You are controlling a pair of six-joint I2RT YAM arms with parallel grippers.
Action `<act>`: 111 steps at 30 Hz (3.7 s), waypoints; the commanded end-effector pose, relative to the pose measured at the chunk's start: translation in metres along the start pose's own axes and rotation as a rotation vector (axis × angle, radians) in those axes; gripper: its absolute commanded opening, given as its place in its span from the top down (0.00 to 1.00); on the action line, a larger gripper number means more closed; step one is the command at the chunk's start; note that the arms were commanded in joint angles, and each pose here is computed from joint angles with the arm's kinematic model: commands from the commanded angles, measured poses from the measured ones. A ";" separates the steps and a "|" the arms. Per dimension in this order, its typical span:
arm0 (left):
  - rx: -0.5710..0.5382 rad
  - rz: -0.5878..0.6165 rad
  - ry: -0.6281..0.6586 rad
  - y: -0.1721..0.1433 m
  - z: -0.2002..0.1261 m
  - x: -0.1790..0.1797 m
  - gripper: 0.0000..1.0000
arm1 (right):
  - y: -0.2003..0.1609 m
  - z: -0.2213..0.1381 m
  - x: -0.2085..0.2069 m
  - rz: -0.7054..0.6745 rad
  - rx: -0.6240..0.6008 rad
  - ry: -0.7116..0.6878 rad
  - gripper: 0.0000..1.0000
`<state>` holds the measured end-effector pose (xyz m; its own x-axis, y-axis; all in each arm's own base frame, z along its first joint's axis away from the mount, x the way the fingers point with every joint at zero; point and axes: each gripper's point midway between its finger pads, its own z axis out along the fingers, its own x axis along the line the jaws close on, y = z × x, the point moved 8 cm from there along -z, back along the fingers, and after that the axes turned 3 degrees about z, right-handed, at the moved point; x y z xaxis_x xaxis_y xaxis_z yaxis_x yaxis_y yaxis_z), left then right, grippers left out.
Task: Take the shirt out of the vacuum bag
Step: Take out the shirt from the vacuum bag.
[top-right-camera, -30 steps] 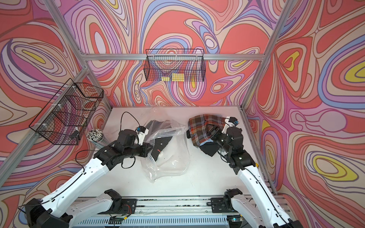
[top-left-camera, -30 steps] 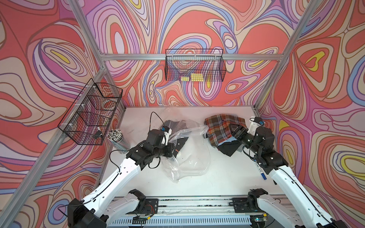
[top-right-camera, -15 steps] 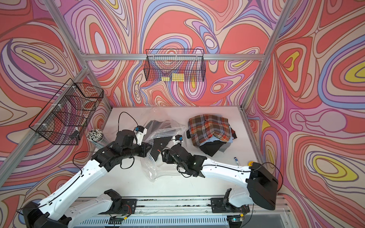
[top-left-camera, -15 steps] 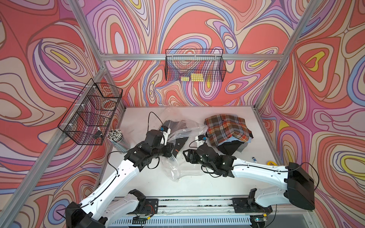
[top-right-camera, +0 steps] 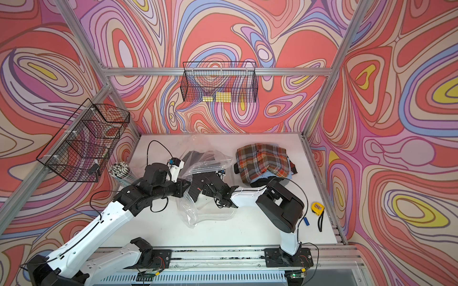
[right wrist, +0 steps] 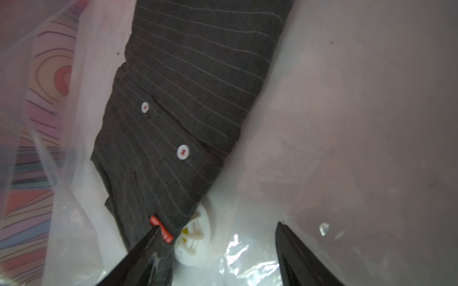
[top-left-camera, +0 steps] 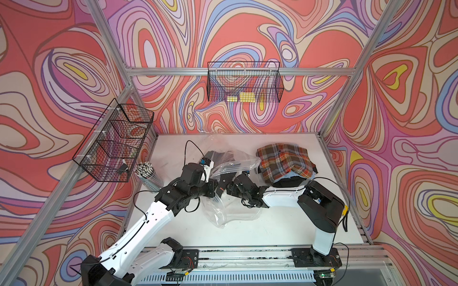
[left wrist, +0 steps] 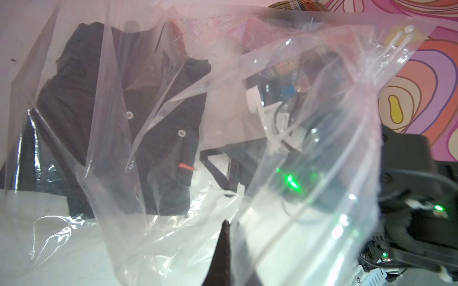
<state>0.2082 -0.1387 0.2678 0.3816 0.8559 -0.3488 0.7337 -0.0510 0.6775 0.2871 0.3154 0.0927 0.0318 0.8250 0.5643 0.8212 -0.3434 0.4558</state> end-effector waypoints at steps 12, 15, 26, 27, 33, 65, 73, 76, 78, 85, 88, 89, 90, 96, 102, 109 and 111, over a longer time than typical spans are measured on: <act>-0.009 0.005 -0.023 0.003 0.001 -0.001 1.00 | 0.008 0.076 0.003 0.135 0.089 0.059 0.25; -0.012 0.003 -0.027 0.003 0.001 -0.002 1.00 | 0.002 0.090 -0.003 0.156 0.102 0.049 0.25; -0.009 0.003 -0.032 0.003 0.002 -0.002 1.00 | -0.011 0.128 -0.017 0.346 0.127 0.256 0.29; -0.006 0.001 -0.033 0.003 0.002 -0.002 1.00 | -0.011 0.131 -0.015 0.335 0.128 0.242 0.29; -0.004 0.001 -0.044 0.003 0.003 -0.003 1.00 | 0.002 0.144 0.005 0.322 0.099 0.284 0.29; -0.022 0.001 -0.038 0.004 -0.001 -0.003 1.00 | 0.046 0.120 0.116 0.183 -0.002 0.471 1.00; -0.016 -0.003 -0.024 0.004 0.000 -0.002 1.00 | 0.051 0.016 0.115 0.114 -0.084 0.500 1.00; -0.014 -0.004 -0.018 0.004 0.000 -0.001 1.00 | 0.045 -0.024 0.116 0.069 -0.106 0.506 1.00; -0.011 -0.003 -0.013 0.004 0.000 -0.001 1.00 | 0.040 -0.052 0.117 0.041 -0.124 0.498 1.00; -0.003 -0.005 -0.011 0.003 0.002 0.000 1.00 | 0.033 -0.112 0.098 0.045 -0.163 0.501 1.00; -0.001 -0.007 -0.004 0.004 0.003 0.001 1.00 | 0.030 -0.135 0.097 0.048 -0.176 0.518 1.00; 0.003 -0.007 -0.002 0.003 0.004 0.001 1.00 | 0.028 -0.141 0.099 0.039 -0.173 0.518 1.00; 0.003 -0.008 -0.002 0.003 0.004 0.001 1.00 | 0.026 -0.148 0.101 0.030 -0.171 0.521 1.00; 0.021 -0.014 0.024 0.003 0.007 0.004 1.00 | 0.015 -0.182 0.106 0.015 -0.157 0.544 1.00; 0.030 -0.022 0.032 0.003 0.009 0.005 1.00 | 0.002 -0.185 0.099 0.022 -0.071 0.535 1.00; 0.024 -0.024 0.047 0.003 0.009 0.007 1.00 | -0.011 -0.191 0.091 0.027 0.010 0.550 1.00; 0.027 -0.027 0.057 0.003 0.010 0.008 1.00 | -0.013 -0.196 0.096 0.015 0.061 0.584 1.00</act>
<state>0.2160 -0.1410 0.2573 0.3581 0.8678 -0.3445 0.7593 -0.0559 0.6484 0.1786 0.3088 0.2519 -0.2143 0.5227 0.8251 0.8283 -0.3504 0.4371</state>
